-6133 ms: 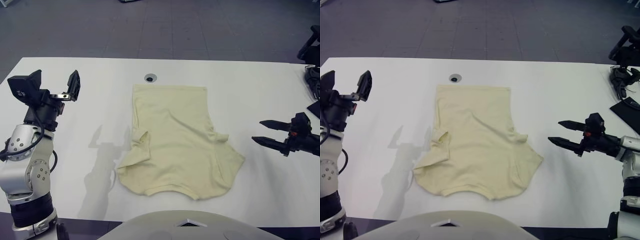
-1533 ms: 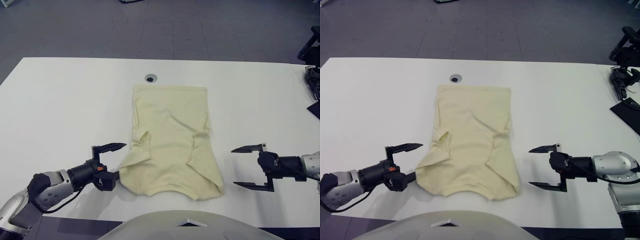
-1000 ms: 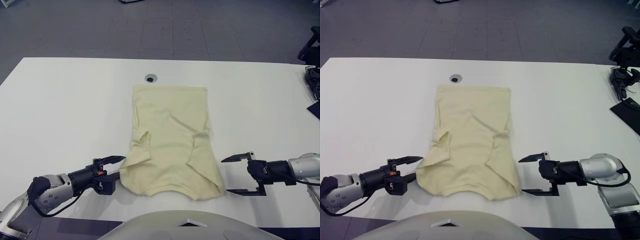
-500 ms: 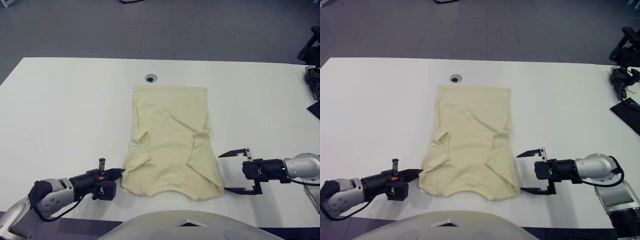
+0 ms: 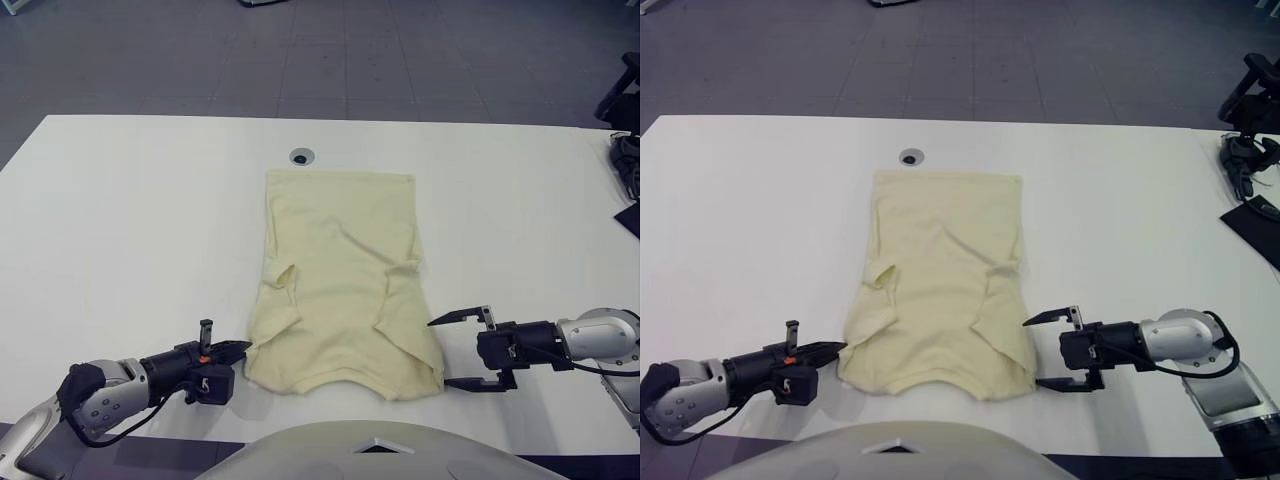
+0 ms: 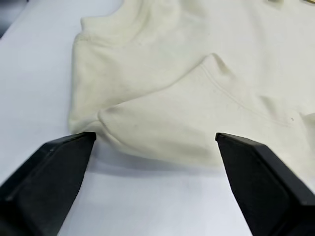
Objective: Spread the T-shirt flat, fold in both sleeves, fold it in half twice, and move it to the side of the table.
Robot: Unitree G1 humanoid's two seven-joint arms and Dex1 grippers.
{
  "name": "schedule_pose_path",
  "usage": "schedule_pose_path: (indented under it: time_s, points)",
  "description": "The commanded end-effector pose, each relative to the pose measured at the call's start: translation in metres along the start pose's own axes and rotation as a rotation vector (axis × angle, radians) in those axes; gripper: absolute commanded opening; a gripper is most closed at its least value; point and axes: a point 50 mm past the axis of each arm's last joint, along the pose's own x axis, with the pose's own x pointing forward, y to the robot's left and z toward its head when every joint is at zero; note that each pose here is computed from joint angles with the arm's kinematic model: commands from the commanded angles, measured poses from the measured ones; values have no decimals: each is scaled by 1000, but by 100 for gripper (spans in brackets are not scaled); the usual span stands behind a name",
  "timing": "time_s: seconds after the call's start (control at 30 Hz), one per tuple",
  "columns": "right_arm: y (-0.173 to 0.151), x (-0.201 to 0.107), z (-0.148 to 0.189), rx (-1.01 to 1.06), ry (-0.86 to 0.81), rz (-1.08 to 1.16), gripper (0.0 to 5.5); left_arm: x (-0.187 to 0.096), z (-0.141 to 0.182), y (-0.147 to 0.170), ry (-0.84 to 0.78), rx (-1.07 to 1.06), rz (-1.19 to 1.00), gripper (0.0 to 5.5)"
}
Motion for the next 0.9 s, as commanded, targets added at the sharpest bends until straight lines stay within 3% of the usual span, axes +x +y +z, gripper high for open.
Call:
schedule_pose_path:
  time_s: [0.03,0.57,0.77,0.9]
  points:
    - [0,3,5,-40,8,49,389,1,-3,-7,23,-33,-37,0]
    - [3,7,4,-33,6,128,107,3,-10,-11,51,-101,-68,0]
    - [-1,5,3,-16,-6,114,12,-1,-5,-12,11,-243,-80,0]
    - [-15,-2,12,42,-141,34,3,-18,-1,15,-47,-361,-19,0]
